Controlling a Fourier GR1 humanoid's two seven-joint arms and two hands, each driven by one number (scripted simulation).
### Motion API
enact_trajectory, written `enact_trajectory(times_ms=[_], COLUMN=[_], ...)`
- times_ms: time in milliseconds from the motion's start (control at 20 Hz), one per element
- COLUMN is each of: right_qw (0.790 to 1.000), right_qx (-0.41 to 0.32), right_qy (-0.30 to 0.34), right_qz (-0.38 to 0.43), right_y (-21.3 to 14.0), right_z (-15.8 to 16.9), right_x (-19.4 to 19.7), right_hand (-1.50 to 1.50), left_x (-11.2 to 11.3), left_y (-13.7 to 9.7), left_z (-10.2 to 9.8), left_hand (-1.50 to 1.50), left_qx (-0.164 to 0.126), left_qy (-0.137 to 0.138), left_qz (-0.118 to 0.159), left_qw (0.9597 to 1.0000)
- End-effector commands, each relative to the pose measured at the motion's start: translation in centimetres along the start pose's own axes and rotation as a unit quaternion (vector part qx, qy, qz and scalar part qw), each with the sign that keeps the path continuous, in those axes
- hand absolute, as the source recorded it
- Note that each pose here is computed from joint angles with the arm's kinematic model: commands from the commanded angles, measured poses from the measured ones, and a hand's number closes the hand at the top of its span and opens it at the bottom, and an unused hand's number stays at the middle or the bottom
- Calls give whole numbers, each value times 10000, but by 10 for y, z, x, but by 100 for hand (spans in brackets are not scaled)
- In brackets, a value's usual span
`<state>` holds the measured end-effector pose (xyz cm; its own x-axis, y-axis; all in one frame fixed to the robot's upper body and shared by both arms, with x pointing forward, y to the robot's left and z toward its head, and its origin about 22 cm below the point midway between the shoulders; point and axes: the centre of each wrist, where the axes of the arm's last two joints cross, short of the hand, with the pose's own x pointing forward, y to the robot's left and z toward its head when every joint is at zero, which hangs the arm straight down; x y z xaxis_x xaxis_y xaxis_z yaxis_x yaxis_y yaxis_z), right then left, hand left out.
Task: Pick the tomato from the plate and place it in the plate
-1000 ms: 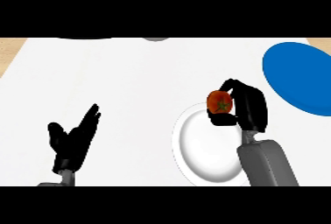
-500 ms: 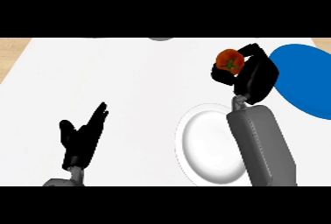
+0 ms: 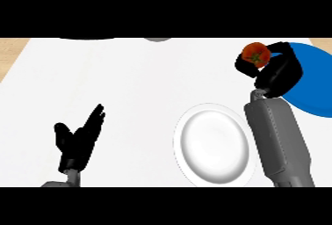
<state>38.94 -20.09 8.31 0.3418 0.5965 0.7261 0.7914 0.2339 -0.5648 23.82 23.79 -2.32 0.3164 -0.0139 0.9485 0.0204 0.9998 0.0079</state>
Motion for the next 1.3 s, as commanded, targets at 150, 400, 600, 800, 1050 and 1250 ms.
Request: enact_trajectory(times_ms=[150, 400, 600, 800, 1050, 1250], right_qw=[9938, 9915, 9914, 9919, 9837, 9830], right_qx=[-1077, -1237, -1221, -1206, -194, 494], right_qy=[200, 348, 337, 365, 1458, 1544], right_qz=[205, 215, 327, 174, 1037, 859], right_y=[-6, -29, -37, -50, -67, -76], right_z=[-56, -110, -132, -159, -167, -178], right_x=[-69, -102, -124, -121, -178, -181], right_hand=[150, 150, 150, 150, -150, -150], left_x=[-15, -7, -10, -10, 5, -6], left_y=[6, -5, 2, -5, -9, -7], left_z=[-4, 4, 0, -4, -6, 0], left_hand=[0, 0, 0, 0, 0, 0], left_qx=[54, 28, -72, -10, -150, -246], left_qy=[270, 241, 207, 303, 192, 160], left_qz=[52, 63, -51, 48, 14, -33], left_qw=[9996, 9997, 9997, 9995, 9997, 9996])
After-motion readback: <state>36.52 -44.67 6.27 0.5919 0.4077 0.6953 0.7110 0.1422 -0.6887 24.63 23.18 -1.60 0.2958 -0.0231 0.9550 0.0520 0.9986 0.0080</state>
